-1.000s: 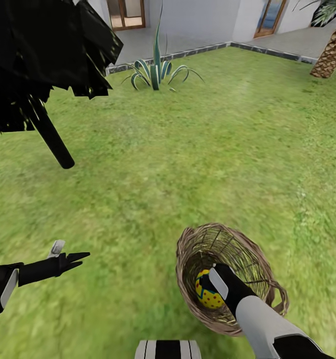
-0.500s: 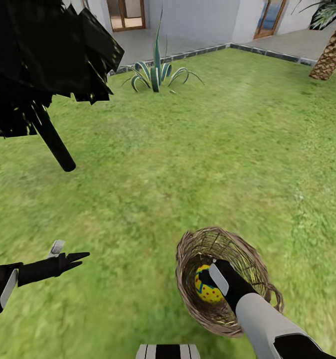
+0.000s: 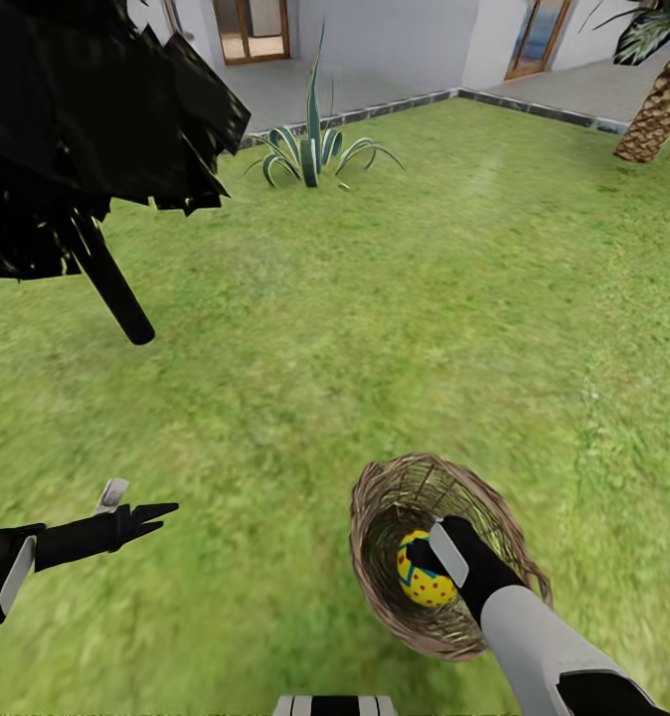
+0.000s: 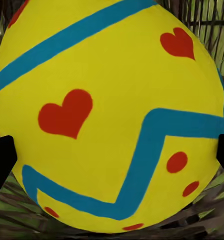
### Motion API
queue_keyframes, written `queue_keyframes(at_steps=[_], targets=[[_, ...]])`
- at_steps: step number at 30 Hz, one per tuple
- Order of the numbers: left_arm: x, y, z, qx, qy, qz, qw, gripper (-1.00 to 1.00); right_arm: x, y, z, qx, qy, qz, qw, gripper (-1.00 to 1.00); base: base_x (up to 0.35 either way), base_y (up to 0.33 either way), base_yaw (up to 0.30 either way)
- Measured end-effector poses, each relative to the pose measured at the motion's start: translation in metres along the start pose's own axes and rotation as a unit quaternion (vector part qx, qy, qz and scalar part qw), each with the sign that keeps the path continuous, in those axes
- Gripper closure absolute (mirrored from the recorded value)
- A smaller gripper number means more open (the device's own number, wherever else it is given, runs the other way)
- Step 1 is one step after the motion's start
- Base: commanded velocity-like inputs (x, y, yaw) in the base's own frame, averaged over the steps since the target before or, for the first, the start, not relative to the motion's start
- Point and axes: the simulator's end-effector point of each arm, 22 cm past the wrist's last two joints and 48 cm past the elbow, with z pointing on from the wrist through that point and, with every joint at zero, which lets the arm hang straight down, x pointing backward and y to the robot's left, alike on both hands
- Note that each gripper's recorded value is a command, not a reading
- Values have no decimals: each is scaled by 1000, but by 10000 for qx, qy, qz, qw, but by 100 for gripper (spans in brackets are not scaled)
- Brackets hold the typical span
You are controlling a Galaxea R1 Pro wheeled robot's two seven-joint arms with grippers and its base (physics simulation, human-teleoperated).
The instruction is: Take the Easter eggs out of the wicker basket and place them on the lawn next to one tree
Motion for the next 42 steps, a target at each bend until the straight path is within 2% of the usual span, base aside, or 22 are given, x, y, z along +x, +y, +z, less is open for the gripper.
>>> queue_keyframes(at_steps=[8,10,13,17,20,24,30,33,36,39,42], targets=[[-5,-14,-9,2,-1,1,10000,-100,-5,1,-18,-18,3,6,10000,100,-1,0,0],[-6,-17,-11,5,-4,0,10000,-100,-8,5,-28,-73,88,-75,9999,100,0,0,0],[-7,-22,-14,11,1,0,10000,-100,-20,11,-46,-175,49,-146,9997,100,-135,0,0],[-10,-29,-18,19,-7,-5,10000,-100,-23,10,-56,-186,37,-154,9997,100,-122,0,0],[-11,-34,-22,19,-8,-4,10000,-100,-20,10,-62,-201,148,-165,9996,100,-11,0,0],[-13,-41,-26,19,-7,-4,10000,-100,-19,3,-70,-296,264,180,9991,100,-1,0,0],[-16,-50,-32,19,-6,-4,10000,-100,-37,4,-98,-436,173,217,9987,100,0,0,0],[-17,-55,-35,19,-7,-5,10000,-100,-39,4,-105,-451,158,234,9986,100,0,0,0],[-19,-60,-39,25,-9,-1,10000,-100,-45,-8,-111,-398,118,273,9988,100,0,0,0],[-20,-64,-42,26,-7,2,10000,-100,-66,-21,-127,-622,-4,577,9964,100,0,0,0],[-21,-69,-45,24,-3,3,10000,-100,-97,-26,-153,-1055,-279,912,9898,100,0,0,0]])
